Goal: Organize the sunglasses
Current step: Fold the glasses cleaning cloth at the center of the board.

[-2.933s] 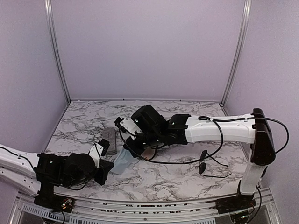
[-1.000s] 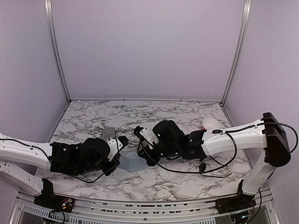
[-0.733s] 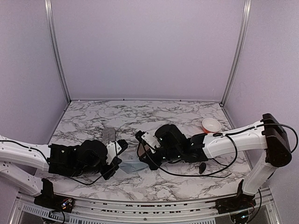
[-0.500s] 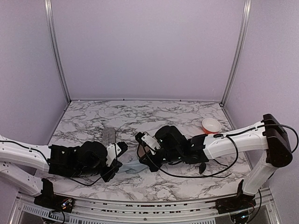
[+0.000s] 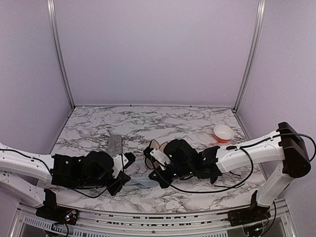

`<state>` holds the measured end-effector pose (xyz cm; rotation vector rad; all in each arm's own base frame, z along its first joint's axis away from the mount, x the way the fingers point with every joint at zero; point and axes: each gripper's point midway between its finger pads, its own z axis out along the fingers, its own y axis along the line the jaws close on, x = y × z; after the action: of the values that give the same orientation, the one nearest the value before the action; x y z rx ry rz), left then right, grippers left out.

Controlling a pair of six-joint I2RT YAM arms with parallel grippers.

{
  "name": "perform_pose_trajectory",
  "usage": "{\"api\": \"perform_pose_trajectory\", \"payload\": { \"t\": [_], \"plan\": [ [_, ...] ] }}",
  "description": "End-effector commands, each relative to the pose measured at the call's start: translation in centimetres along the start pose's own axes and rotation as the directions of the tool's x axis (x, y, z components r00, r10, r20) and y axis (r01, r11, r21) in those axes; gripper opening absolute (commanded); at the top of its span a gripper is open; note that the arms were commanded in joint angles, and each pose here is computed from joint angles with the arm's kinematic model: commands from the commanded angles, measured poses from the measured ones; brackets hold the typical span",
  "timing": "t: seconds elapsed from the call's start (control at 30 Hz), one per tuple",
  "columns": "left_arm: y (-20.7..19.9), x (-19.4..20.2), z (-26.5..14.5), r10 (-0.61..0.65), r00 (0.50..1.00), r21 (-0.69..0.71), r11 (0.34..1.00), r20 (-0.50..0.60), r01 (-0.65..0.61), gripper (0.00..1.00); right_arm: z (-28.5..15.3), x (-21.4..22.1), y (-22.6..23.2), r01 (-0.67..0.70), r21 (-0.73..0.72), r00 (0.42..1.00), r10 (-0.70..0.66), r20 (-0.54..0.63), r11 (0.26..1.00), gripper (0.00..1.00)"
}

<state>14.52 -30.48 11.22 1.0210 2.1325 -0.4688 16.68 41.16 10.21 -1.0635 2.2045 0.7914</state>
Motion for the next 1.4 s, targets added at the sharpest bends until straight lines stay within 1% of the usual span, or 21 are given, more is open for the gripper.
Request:
{"api": "perform_pose_trajectory", "payload": {
  "t": [0.0, 0.53, 0.67, 0.8, 0.9, 0.97, 1.03, 1.17, 1.23, 1.37],
  "plan": [
    [0.0, 1.6, 0.2, -0.016, 0.999, 0.001, 1.0, -0.05, 0.016, 0.0, -0.7, -0.1, 0.0, -0.012, 0.013, 1.0, 0.012, 0.006, 1.0, 0.0],
    [0.3, 2.3, 0.8, -0.023, 0.997, -0.022, 1.0, -0.074, 0.021, 0.0, -0.2, 0.7, -0.9, -0.013, 0.056, 0.999, 0.015, -0.029, 0.998, 0.0],
    [-0.5, 2.2, 0.6, -0.02, 0.996, 0.025, 0.999, -0.082, 0.022, 0.0, -0.3, 1.2, -0.4, -0.017, 0.032, 0.999, 0.018, -0.044, 0.999, 0.0],
    [-1.7, 2.3, 0.5, 0.003, 0.995, 0.092, 0.996, -0.105, 0.007, 0.0, -0.1, 2.2, 0.5, -0.025, -0.029, 0.996, 0.022, -0.082, 0.999, 0.0],
    [-2.9, 2.4, 0.6, 0.022, 0.989, 0.149, 0.989, -0.145, 0.0, 0.0, 0.5, 3.4, 1.8, -0.021, -0.069, 0.992, 0.012, -0.128, 0.997, 0.0],
    [-3.7, 3.1, 0.8, 0.029, 0.98, 0.187, 0.982, -0.195, 0.008, 0.0, 0.8, 4.4, 2.2, -0.022, -0.073, 0.987, 0.011, -0.159, 0.997, 0.0],
    [-4.2, 4.1, 1.2, 0.028, 0.966, 0.204, 0.979, -0.256, 0.026, 0.0, 0.9, 5.3, 2.2, -0.031, -0.067, 0.984, 0.019, -0.175, 0.997, 0.0],
    [-5.4, 5.7, 1.6, 0.019, 0.942, 0.253, 0.965, -0.335, 0.07, 0.0, 0.9, 6.1, 1.7, -0.064, -0.048, 0.982, 0.054, -0.182, 0.997, 0.0],
    [-5.5, 6.2, 1.9, 0.007, 0.934, 0.252, 0.964, -0.357, 0.089, 0.0, 0.9, 6.4, 1.5, -0.072, -0.037, 0.981, 0.064, -0.184, 0.997, 0.0],
    [-5.0, 6.8, 2.5, 0.006, 0.926, 0.227, 0.97, -0.378, 0.087, 0.0, 1.2, 5.8, 0.6, -0.065, 0.018, 0.985, 0.067, -0.161, 0.998, 0.0]
  ]
}}
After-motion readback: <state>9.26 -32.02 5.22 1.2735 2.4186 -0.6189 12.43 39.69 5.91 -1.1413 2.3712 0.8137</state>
